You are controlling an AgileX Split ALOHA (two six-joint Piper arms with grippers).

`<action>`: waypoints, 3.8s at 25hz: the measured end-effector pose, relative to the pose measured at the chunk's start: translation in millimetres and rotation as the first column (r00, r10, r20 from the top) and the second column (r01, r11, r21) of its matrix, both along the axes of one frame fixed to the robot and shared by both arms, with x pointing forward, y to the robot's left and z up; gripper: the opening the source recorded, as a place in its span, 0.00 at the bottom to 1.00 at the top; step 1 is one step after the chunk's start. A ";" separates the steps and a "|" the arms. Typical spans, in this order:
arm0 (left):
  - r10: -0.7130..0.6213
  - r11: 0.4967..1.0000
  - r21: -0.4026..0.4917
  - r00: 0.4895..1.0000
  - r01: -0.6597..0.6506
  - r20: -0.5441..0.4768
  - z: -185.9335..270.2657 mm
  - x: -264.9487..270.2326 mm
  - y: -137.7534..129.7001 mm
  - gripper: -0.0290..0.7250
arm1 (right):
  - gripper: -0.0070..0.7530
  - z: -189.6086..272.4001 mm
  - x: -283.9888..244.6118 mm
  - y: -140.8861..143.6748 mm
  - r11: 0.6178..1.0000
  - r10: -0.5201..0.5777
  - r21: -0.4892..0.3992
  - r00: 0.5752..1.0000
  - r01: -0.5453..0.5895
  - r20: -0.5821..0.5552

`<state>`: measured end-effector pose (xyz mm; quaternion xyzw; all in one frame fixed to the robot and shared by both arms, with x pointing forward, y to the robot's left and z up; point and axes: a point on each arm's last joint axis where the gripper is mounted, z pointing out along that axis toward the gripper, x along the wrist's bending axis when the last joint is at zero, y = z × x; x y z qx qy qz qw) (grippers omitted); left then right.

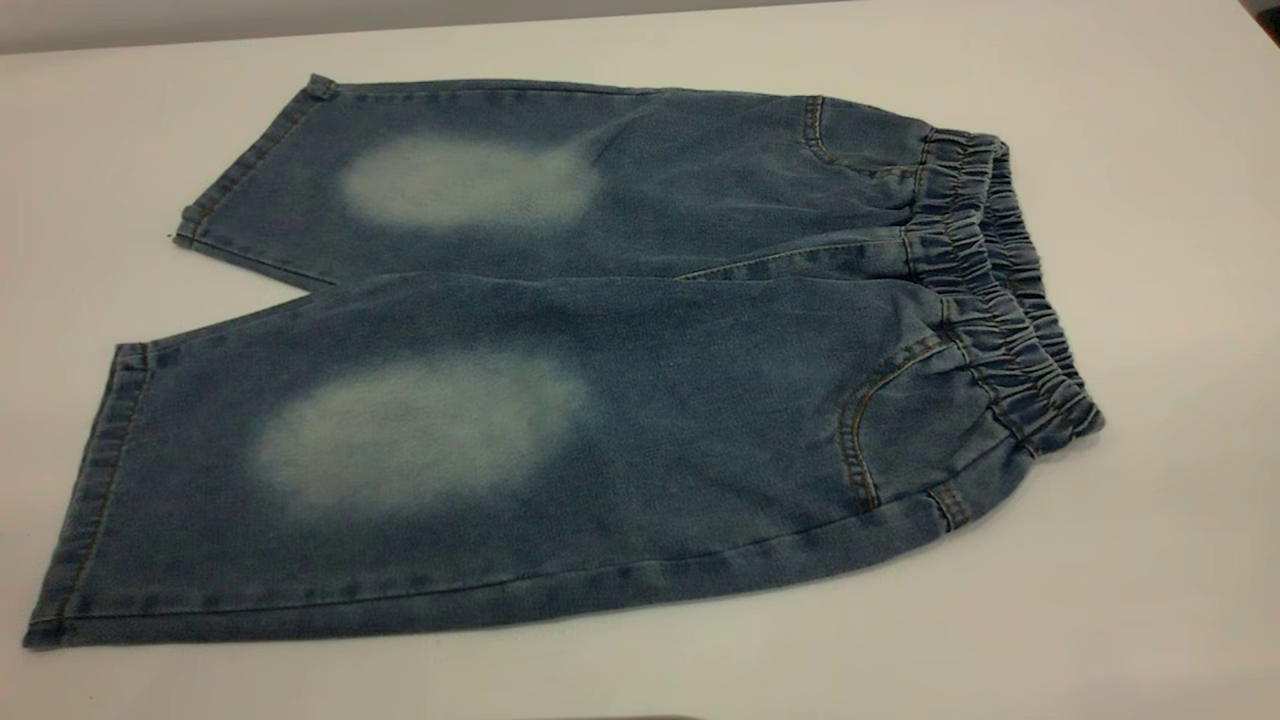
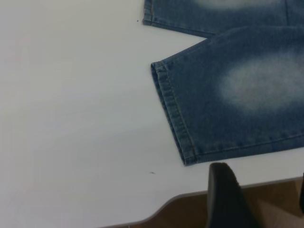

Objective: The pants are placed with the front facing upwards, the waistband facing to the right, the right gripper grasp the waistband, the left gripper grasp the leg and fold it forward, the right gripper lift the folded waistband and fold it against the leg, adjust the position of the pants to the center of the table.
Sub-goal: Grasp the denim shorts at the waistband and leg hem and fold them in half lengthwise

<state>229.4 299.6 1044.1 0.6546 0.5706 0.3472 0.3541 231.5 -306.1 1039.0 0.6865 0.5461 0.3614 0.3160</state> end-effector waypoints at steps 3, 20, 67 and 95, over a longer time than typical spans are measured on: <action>0.000 1.000 0.000 1.000 0.000 0.000 0.0 0.0 0.0 0.49 | 0.61 0.0 0.0 0.0 1.000 0.000 0.000 1.000 0.000 0.000; 0.000 1.000 0.000 1.000 0.000 0.000 0.0 0.0 0.0 0.49 | 0.61 0.0 0.0 0.0 1.000 0.000 0.000 1.000 0.000 0.000; -0.098 0.992 0.055 0.975 0.111 -0.198 38.1 116.5 -10.4 0.51 | 0.67 3.9 101.3 27.7 0.938 0.337 0.001 0.913 -0.346 -0.229; -0.385 0.904 -0.101 0.688 0.415 -0.616 -98.5 248.3 -75.1 0.72 | 0.70 -172.5 240.1 51.0 0.897 0.366 0.431 0.719 -0.102 -0.591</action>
